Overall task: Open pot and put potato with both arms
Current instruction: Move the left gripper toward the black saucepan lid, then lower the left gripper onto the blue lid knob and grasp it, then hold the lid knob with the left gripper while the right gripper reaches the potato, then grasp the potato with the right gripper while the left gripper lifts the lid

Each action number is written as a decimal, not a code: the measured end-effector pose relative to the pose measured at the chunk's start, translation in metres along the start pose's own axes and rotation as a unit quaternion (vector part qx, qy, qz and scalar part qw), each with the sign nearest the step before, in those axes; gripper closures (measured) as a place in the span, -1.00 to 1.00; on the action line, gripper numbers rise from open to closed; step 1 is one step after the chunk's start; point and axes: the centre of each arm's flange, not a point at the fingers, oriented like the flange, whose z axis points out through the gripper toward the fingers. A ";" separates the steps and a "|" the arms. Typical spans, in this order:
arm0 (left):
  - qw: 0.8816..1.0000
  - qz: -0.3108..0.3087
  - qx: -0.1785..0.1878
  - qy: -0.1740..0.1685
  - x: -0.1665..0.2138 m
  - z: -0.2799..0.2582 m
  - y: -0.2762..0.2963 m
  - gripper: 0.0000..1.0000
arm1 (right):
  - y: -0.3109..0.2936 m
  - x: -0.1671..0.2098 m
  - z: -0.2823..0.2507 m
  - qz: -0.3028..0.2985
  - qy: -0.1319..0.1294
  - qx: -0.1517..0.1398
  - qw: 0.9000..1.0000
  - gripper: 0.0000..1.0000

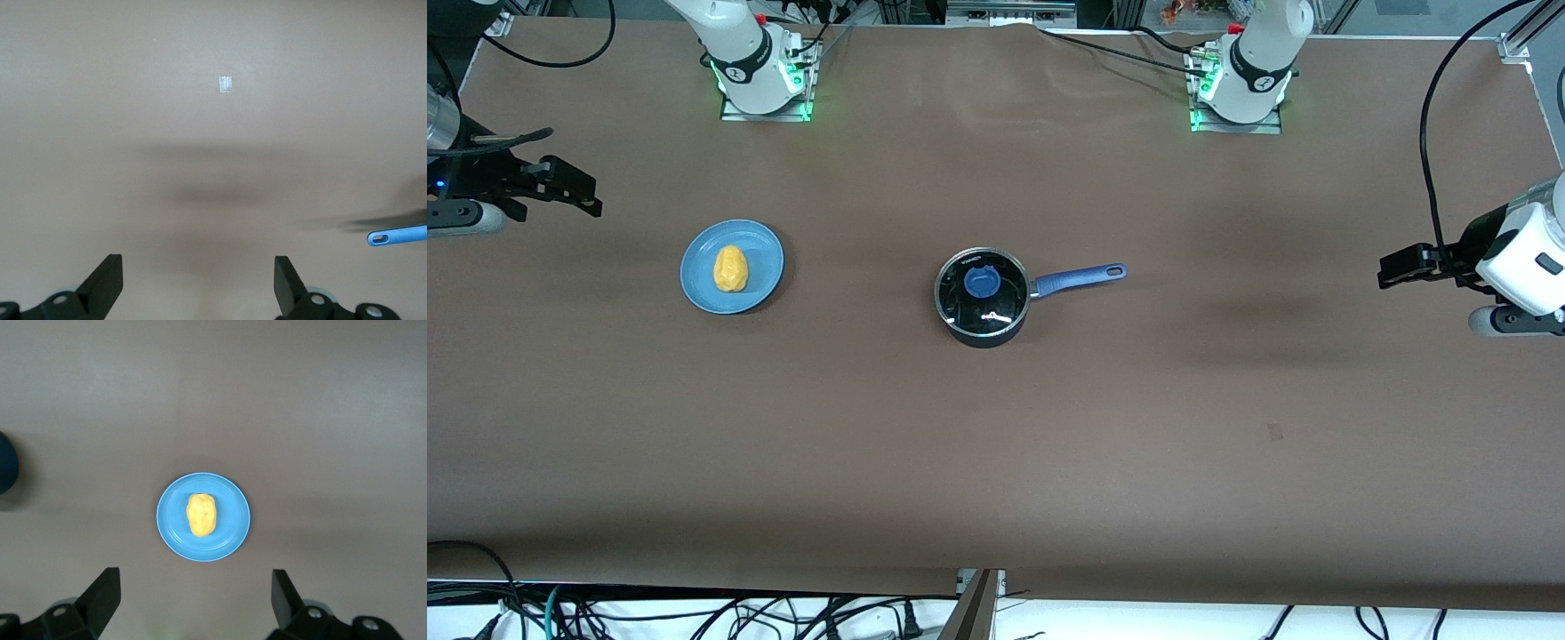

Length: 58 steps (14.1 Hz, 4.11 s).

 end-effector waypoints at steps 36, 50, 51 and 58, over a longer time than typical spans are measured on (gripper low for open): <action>0.996 -0.072 -0.048 0.039 -0.119 0.283 0.534 -1.00 | -0.001 -0.007 0.026 -0.001 -0.064 0.006 0.998 -1.00; 0.995 -0.079 -0.047 0.047 -0.109 0.285 0.531 -0.33 | 0.000 -0.022 0.247 -0.012 -0.080 -0.010 0.997 -1.00; 0.994 -0.080 -0.048 0.048 -0.108 0.284 0.530 -0.31 | -0.002 -0.028 0.265 -0.015 -0.066 -0.011 0.998 -1.00; 0.993 -0.090 -0.046 0.058 -0.080 0.231 0.493 -0.23 | -0.016 -0.042 0.353 -0.040 0.004 -0.014 0.999 -1.00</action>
